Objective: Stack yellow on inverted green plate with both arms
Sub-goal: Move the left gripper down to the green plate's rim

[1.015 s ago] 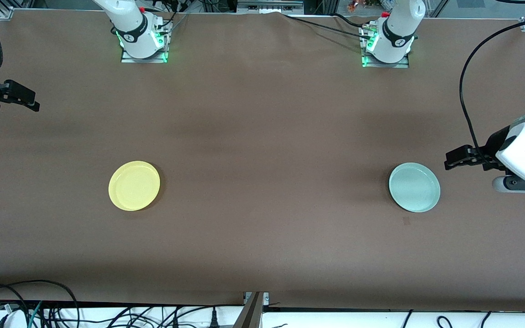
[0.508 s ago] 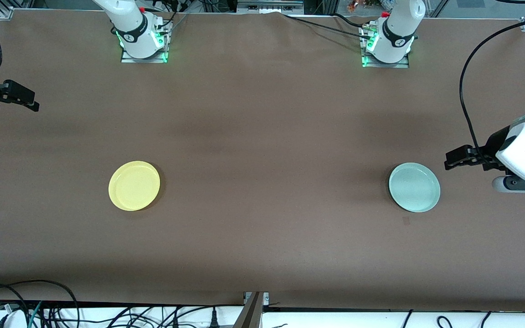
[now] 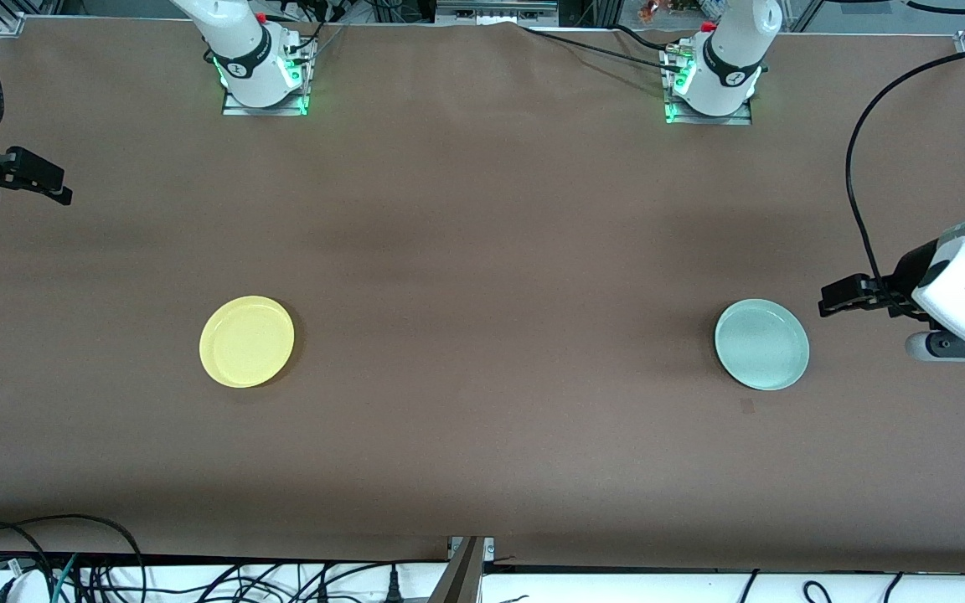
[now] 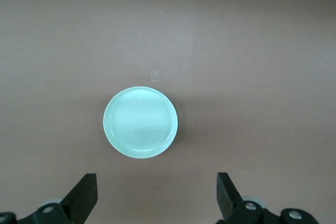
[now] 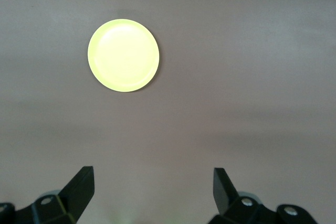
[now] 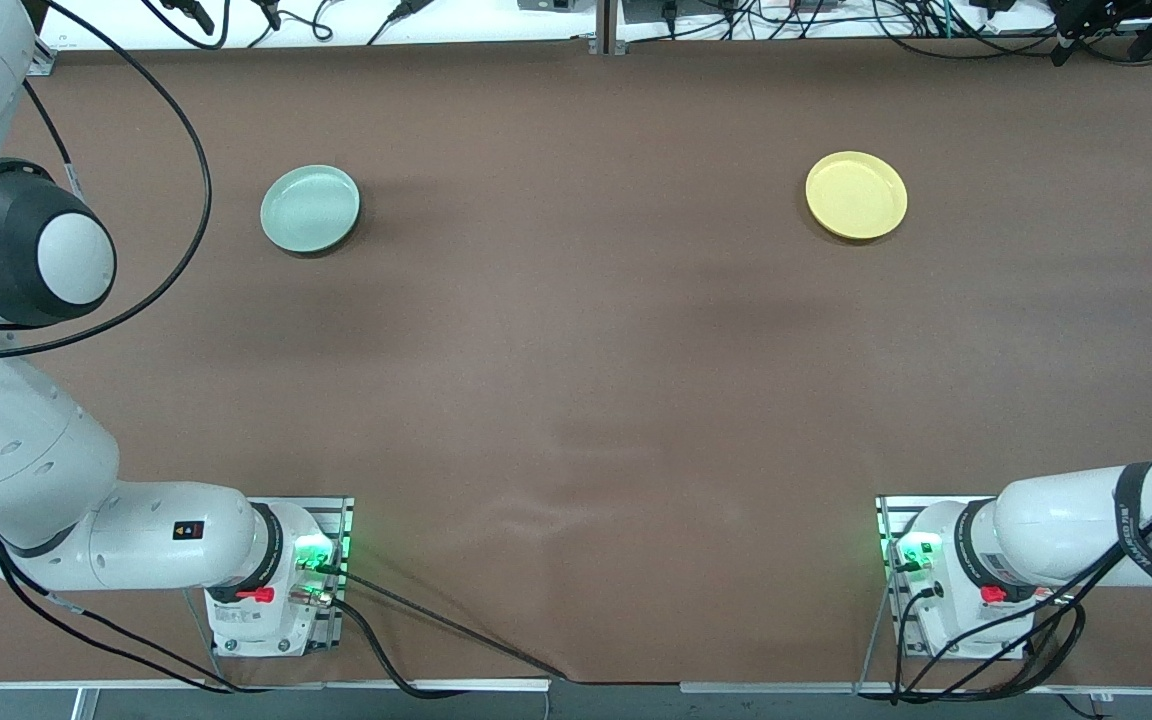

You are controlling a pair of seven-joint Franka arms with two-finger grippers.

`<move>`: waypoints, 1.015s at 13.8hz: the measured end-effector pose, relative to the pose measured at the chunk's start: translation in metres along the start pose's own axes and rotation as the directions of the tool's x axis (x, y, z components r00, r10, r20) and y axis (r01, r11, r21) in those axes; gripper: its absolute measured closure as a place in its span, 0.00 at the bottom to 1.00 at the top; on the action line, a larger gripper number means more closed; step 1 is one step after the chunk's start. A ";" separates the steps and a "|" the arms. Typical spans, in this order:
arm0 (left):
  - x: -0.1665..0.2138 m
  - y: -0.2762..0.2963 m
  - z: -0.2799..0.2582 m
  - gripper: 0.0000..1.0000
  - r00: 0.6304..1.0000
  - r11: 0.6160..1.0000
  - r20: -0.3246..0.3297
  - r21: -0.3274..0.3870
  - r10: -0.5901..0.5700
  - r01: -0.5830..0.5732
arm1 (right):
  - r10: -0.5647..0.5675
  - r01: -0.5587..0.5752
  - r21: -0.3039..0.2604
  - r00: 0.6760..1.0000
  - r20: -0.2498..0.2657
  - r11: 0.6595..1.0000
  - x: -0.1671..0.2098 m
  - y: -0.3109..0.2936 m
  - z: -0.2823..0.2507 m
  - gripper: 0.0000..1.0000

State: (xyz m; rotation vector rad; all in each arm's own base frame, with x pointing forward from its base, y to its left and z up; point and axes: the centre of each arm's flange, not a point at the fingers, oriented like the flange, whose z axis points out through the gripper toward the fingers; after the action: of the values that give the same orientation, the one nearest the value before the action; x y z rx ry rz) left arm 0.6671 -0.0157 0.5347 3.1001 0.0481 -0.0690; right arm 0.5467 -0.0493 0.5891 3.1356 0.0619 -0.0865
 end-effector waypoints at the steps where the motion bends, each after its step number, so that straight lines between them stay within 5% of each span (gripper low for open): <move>1: 0.004 -0.005 0.008 0.00 1.000 1.000 0.009 0.000 -0.008 0.008 | 0.000 0.000 0.000 1.000 0.000 1.000 0.000 0.000 0.000 0.00; 12: 0.060 -0.056 0.151 0.00 0.995 0.998 0.065 -0.009 -0.069 0.070 | -0.006 0.006 -0.001 1.000 0.000 1.000 0.000 -0.001 0.000 0.00; 14: 0.065 -0.062 0.176 0.00 0.996 0.998 0.073 0.036 -0.045 0.042 | -0.008 0.008 -0.002 1.000 -0.001 1.000 0.000 -0.003 0.000 0.00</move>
State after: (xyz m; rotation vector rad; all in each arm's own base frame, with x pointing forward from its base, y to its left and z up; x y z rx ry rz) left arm 0.7218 0.0405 0.3537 3.1283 0.1133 -0.1884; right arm 0.5470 -0.0466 0.5895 3.1340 0.0744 -0.0855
